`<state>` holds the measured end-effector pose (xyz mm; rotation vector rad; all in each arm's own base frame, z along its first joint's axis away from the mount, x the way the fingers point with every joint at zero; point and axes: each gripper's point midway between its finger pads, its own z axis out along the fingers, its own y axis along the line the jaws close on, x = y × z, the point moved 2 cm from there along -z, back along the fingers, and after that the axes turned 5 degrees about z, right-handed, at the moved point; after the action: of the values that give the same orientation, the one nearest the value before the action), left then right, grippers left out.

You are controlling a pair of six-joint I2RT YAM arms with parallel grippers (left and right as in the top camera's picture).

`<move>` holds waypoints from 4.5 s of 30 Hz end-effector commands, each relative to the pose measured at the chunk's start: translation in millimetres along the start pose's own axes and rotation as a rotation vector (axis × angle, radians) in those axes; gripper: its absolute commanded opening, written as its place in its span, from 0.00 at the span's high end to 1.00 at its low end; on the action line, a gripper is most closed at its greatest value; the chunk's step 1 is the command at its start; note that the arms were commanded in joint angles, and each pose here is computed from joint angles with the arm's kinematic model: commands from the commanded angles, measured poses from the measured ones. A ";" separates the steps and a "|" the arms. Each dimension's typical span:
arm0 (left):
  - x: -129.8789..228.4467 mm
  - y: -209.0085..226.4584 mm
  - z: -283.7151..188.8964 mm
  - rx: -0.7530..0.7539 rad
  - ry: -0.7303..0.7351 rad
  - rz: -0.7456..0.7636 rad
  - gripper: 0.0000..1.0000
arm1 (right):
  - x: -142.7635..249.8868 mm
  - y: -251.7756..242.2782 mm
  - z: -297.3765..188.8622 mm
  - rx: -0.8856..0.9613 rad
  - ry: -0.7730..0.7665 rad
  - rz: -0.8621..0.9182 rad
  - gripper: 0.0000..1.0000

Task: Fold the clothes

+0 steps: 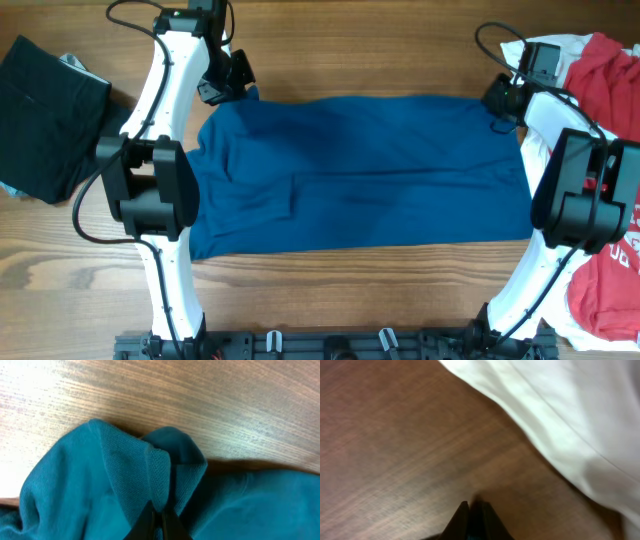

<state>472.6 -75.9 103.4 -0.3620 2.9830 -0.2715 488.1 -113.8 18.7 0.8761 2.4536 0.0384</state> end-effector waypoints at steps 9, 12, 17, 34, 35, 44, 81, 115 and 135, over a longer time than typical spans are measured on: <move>5.9 2.9 -55.9 0.024 -0.050 -0.002 0.96 | -23.4 -29.9 -92.8 0.163 -0.073 0.010 0.83; 16.6 10.1 -67.4 -0.016 -0.033 -0.017 0.96 | -18.4 -32.7 -108.9 0.175 -0.047 -0.018 0.83; 45.1 31.5 -77.4 -0.136 0.063 -0.042 0.96 | 4.5 -44.2 -128.3 0.222 0.055 -0.032 0.80; 133.6 50.0 -82.2 -0.158 0.385 0.020 0.96 | 74.0 -78.2 -154.8 0.364 0.398 -0.121 0.76; 143.9 53.6 -83.2 -0.164 0.403 0.018 0.96 | 74.4 -78.6 -155.1 0.365 0.400 -0.121 0.76; 187.0 61.3 -113.2 -0.134 0.287 -0.015 0.96 | 76.2 -80.7 -156.6 0.377 0.410 -0.124 0.75; 221.9 47.1 -6.2 -0.012 0.309 0.004 0.81 | 120.1 -83.4 -159.7 0.224 0.635 -0.105 0.63; 259.7 48.6 56.0 0.032 0.289 0.075 0.74 | 143.0 -71.2 -62.6 0.163 0.682 -0.212 0.44; 228.8 87.2 86.6 -0.028 0.058 -0.052 0.65 | 120.5 -57.6 -42.1 0.092 0.557 -0.092 0.37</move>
<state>252.3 -122.8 20.7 -0.2677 2.9934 -0.6594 367.6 -91.7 19.3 0.9125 2.9245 0.1393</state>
